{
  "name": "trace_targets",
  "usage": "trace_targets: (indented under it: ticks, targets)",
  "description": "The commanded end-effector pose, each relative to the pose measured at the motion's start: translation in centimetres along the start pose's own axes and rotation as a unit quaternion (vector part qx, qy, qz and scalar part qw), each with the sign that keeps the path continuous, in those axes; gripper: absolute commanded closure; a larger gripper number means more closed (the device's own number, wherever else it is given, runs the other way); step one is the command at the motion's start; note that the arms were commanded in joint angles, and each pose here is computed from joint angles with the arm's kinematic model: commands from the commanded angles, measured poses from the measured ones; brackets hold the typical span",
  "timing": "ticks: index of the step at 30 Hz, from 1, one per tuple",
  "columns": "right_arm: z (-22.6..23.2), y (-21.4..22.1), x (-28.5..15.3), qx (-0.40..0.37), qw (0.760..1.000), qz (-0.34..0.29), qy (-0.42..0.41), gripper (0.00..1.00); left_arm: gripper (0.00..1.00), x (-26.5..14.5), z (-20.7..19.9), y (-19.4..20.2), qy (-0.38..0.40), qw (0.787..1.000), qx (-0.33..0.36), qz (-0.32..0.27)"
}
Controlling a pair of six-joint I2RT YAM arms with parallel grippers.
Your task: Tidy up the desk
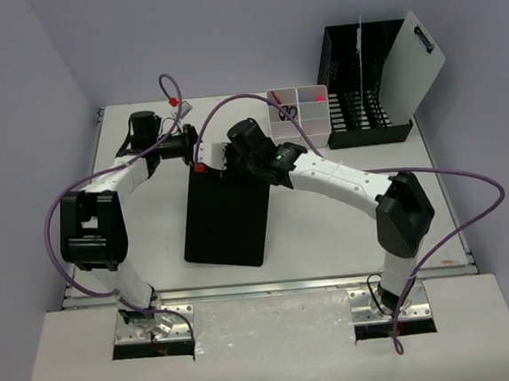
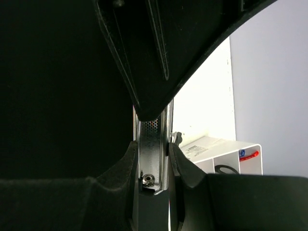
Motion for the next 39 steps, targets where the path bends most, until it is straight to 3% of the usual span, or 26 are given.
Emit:
trace_targets:
  ticks: [1, 4, 5, 8, 10, 11, 14, 16, 23, 25, 28, 39]
  targets:
    - [-2.8, -2.3, -1.9, 0.011, 0.998, -0.039, 0.05, 0.96, 1.0, 0.0, -0.7, -1.0, 0.02, 0.999, 0.034, 0.005]
    - [-3.4, -2.3, -2.5, 0.049, 0.997, -0.036, 0.04, 0.67, 1.0, -0.4, -0.7, -1.1, 0.024, 0.999, 0.035, 0.003]
    - [-3.4, -2.6, -3.1, 0.081, 0.996, -0.041, 0.024, 0.47, 1.0, -0.5, -0.7, -1.2, 0.026, 0.999, 0.037, 0.003]
    - [-6.0, -0.8, -5.6, 0.191, 0.98, -0.055, 0.0, 0.26, 1.0, -1.5, -1.1, -1.3, 0.037, 0.998, 0.054, -0.005]
    - [-7.4, -0.1, -7.8, 0.261, 0.962, -0.071, -0.034, 0.22, 1.0, -1.8, -1.5, -1.3, 0.047, 0.997, 0.067, -0.004]
    - [-7.4, -0.5, -8.6, 0.313, 0.941, -0.104, -0.074, 0.2, 1.0, -1.8, -1.8, -1.2, 0.05, 0.996, 0.07, -0.003]
    - [-8.0, 2.9, -10.8, 0.397, 0.904, -0.115, -0.112, 0.2, 1.0, -2.1, -2.8, -1.1, 0.072, 0.991, 0.109, -0.001]
    - [-7.2, 3.8, -11.4, 0.411, 0.894, -0.124, -0.13, 0.22, 1.0, -2.2, -3.2, -1.2, 0.075, 0.991, 0.115, -0.002]
    - [-3.5, 3.0, -12.2, 0.486, 0.825, -0.167, -0.236, 0.39, 1.0, -2.6, -4.5, -1.8, 0.081, 0.987, 0.137, -0.006]
    - [-3.9, 2.4, -12.0, 0.483, 0.825, -0.172, -0.239, 0.47, 1.0, -2.7, -4.9, -1.9, 0.081, 0.986, 0.147, -0.006]
    - [-4.4, 1.7, -11.0, 0.472, 0.831, -0.169, -0.24, 0.51, 1.0, -2.6, -5.4, -1.7, 0.083, 0.985, 0.152, -0.001]
    - [-3.5, -1.1, -6.9, 0.42, 0.864, -0.152, -0.233, 0.51, 1.0, -1.9, -7.2, -1.2, 0.105, 0.978, 0.179, 0.01]
Point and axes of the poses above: each gripper's point midway between its finger pads, its own x axis out along the fingers, its own z axis along the line the jaws close on, y = z × x, the point moved 4 cm from there along -x, back along the fingers, and after that the axes turned 8 degrees about -x, right-handed, at the moved point
